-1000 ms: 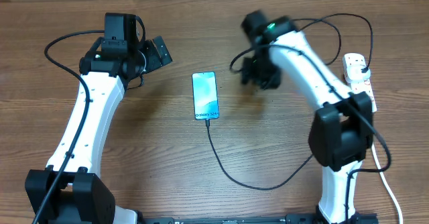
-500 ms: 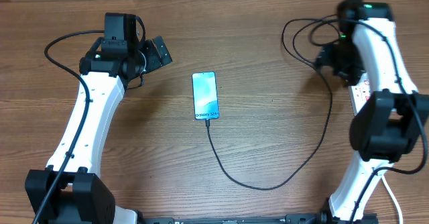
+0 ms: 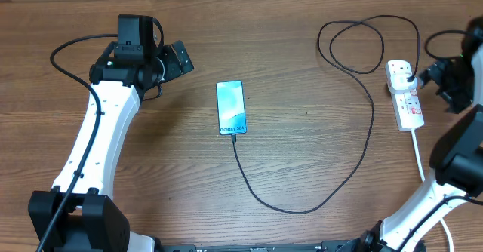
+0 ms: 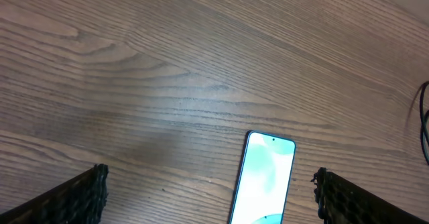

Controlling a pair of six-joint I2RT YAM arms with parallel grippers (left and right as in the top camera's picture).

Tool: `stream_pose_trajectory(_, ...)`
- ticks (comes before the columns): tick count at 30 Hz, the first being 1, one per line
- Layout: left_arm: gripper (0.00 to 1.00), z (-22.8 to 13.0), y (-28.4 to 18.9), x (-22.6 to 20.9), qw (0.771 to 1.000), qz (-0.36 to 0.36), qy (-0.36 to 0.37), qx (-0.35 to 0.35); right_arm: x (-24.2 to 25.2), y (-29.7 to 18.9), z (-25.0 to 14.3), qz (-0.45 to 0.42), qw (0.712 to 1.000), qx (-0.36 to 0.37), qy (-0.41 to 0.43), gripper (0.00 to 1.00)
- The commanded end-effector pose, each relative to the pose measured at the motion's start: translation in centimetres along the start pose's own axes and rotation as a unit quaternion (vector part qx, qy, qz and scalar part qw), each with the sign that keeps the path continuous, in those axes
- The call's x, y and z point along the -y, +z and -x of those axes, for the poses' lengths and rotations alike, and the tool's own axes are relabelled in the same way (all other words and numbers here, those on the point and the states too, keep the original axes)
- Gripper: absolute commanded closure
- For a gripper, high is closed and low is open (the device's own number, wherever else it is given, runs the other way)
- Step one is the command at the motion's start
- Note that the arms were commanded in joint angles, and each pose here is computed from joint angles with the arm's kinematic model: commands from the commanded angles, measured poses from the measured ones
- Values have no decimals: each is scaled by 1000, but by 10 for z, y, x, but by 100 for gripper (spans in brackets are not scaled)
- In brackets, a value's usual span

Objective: Plug charger to phone and switch on socket
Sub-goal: 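Move the right gripper to the white power strip switch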

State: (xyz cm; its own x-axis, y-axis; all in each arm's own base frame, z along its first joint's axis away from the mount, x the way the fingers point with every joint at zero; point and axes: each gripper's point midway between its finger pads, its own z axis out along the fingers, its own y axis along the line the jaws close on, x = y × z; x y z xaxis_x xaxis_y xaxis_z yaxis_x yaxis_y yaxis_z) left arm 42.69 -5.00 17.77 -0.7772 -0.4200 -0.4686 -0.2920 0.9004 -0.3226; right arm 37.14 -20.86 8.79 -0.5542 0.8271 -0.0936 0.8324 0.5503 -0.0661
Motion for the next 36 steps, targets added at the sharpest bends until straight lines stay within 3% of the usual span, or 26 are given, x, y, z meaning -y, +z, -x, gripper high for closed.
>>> stream_pose_trajectory(1, 0, 5, -6, 4, 1000, -1, 15, 12, 10, 4, 3, 2, 1000, 8, 13, 16)
stream_pose_trajectory(24, 0, 5, -6, 4, 1000, -1, 15, 12, -8, 57, 12, 48, 998, 40, 18, 7)
stream_pose_trajectory(36, 0, 5, -6, 4, 1000, -1, 15, 12, -15, 57, -6, 72, 997, -2, 13, 6)
